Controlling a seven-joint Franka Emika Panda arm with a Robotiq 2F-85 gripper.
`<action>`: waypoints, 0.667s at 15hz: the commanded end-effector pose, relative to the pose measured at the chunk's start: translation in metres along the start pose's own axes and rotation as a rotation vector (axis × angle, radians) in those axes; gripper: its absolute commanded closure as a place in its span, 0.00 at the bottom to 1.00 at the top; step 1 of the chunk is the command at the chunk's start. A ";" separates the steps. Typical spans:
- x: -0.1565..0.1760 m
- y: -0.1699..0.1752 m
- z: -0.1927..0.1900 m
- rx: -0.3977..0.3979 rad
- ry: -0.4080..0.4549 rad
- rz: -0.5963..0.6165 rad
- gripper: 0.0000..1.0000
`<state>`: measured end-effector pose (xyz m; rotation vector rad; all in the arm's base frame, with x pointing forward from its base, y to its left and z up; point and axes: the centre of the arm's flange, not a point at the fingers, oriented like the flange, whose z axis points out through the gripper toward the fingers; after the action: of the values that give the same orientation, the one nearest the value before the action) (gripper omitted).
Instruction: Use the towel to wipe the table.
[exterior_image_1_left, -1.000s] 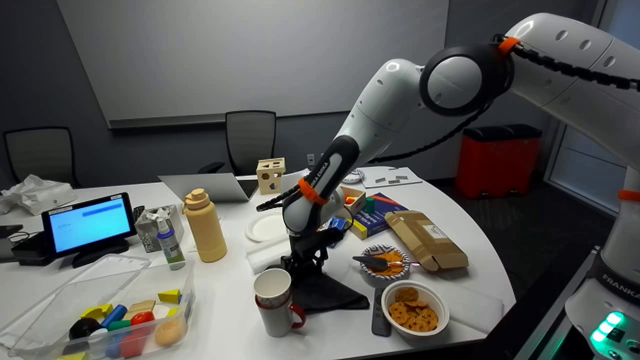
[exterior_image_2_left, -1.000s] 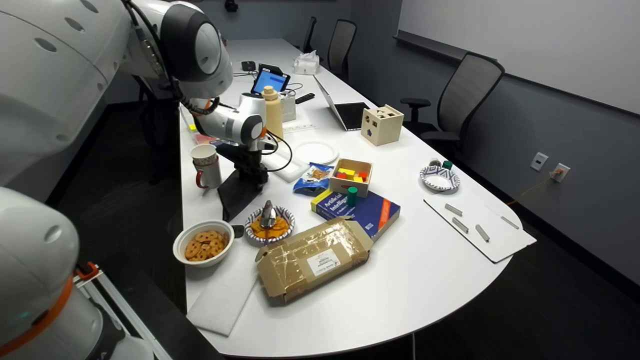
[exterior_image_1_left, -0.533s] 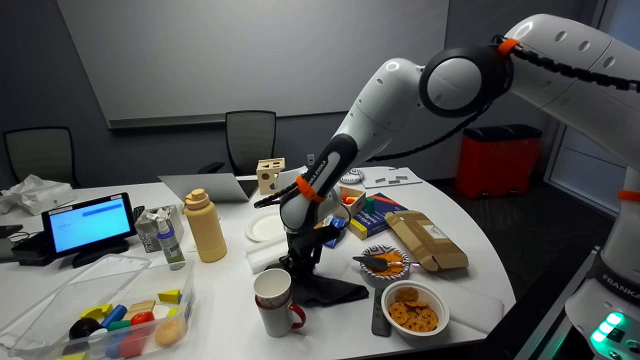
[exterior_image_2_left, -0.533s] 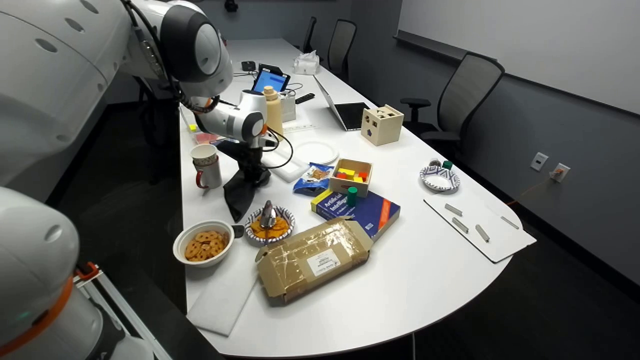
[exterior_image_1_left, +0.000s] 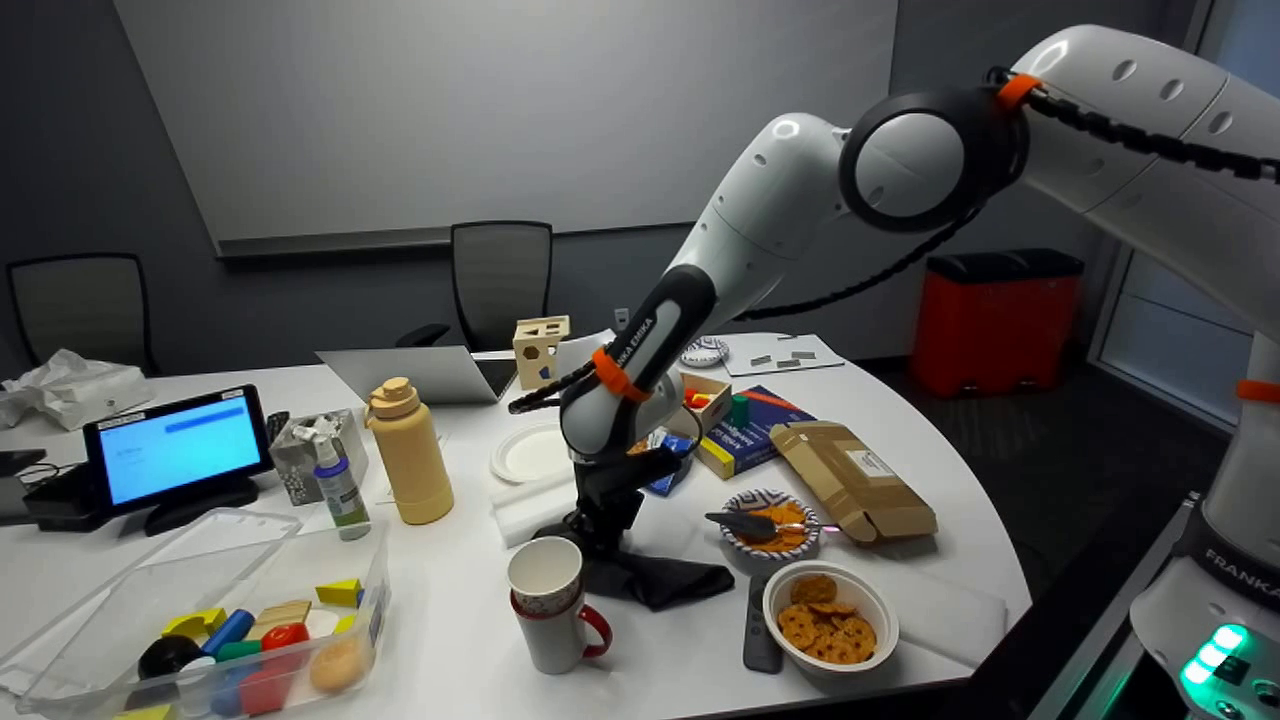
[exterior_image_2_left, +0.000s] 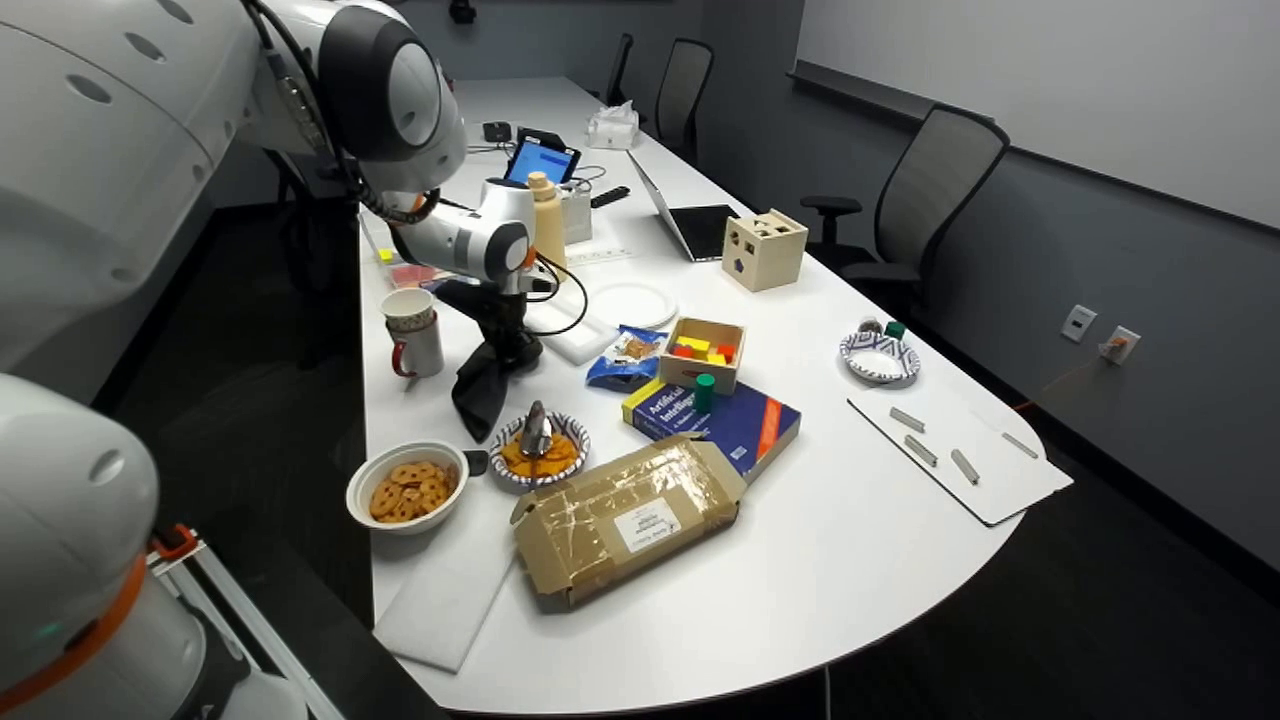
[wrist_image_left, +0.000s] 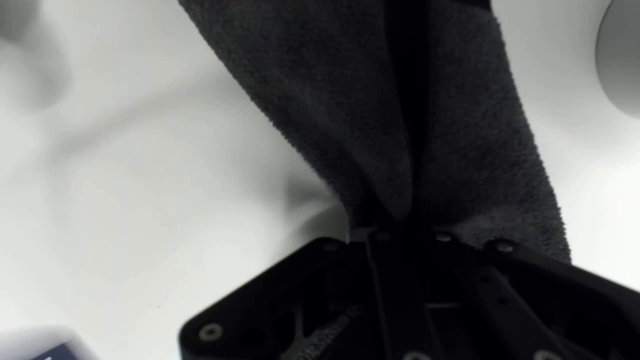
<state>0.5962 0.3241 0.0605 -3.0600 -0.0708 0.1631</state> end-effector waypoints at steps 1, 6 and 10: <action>-0.004 0.023 -0.010 -0.024 -0.002 0.048 0.98; 0.002 0.069 -0.018 -0.071 0.007 0.158 0.98; -0.015 0.093 -0.018 -0.102 -0.099 0.192 0.98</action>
<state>0.6119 0.2458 0.0605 -3.1473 0.1760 0.1949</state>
